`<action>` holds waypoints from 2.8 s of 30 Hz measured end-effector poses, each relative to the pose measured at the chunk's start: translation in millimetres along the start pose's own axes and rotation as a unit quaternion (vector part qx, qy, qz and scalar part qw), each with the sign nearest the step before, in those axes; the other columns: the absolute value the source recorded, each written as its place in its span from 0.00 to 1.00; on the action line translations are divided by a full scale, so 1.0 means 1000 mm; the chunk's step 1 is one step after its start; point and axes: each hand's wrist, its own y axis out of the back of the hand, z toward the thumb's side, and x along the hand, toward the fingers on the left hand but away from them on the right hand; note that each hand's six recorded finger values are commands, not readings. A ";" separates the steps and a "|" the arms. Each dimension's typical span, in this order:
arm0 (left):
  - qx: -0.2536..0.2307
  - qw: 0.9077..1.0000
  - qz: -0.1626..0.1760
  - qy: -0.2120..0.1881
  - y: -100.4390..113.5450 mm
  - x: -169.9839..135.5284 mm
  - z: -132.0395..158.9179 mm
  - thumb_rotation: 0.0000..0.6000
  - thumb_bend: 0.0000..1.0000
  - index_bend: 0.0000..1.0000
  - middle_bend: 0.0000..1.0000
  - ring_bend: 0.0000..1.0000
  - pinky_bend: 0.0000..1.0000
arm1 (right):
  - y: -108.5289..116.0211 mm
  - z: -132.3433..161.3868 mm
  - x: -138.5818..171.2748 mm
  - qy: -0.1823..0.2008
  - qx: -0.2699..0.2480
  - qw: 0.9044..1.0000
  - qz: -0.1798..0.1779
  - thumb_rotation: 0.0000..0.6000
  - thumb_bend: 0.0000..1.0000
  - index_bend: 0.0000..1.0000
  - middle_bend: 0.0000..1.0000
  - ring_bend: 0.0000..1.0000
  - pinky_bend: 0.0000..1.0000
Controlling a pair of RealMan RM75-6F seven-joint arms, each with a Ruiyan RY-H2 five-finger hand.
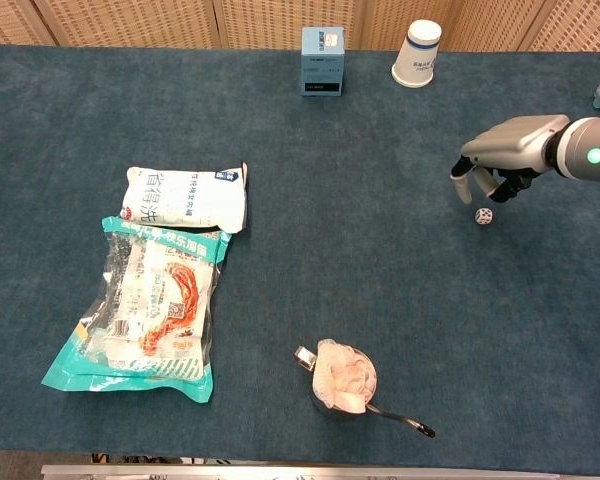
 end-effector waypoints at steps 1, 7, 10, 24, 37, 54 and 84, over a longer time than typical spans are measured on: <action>0.000 1.000 0.000 0.000 0.000 0.000 0.000 1.00 0.26 0.44 0.32 0.20 0.35 | -0.002 -0.001 0.000 -0.002 0.000 1.000 0.003 1.00 1.00 0.44 1.00 1.00 1.00; 0.000 1.000 0.000 -0.001 0.000 -0.001 0.000 1.00 0.26 0.44 0.32 0.20 0.35 | -0.013 -0.005 -0.005 -0.009 0.005 1.000 0.015 1.00 1.00 0.44 1.00 1.00 1.00; -0.001 1.000 0.000 -0.001 0.000 0.000 0.000 1.00 0.26 0.44 0.32 0.20 0.35 | -0.015 -0.005 -0.007 -0.010 0.005 1.000 0.016 1.00 1.00 0.44 1.00 1.00 1.00; -0.002 1.000 0.000 -0.001 0.000 -0.001 0.000 1.00 0.26 0.44 0.32 0.20 0.35 | -0.015 0.002 -0.014 0.000 0.001 1.000 0.012 1.00 1.00 0.44 1.00 1.00 1.00; -0.002 1.000 0.001 -0.003 0.001 -0.002 0.001 1.00 0.26 0.44 0.32 0.20 0.35 | -0.023 -0.008 -0.012 -0.013 0.000 1.000 0.019 1.00 1.00 0.44 1.00 1.00 1.00; 0.002 1.000 -0.001 0.001 0.000 -0.001 -0.001 1.00 0.26 0.44 0.32 0.20 0.35 | -0.028 -0.023 0.000 -0.033 -0.004 0.999 0.018 1.00 1.00 0.44 1.00 1.00 1.00; 0.005 1.000 -0.003 0.003 -0.002 -0.001 0.000 1.00 0.26 0.44 0.33 0.20 0.35 | -0.047 -0.024 0.026 -0.028 -0.015 0.999 0.023 1.00 1.00 0.44 1.00 1.00 1.00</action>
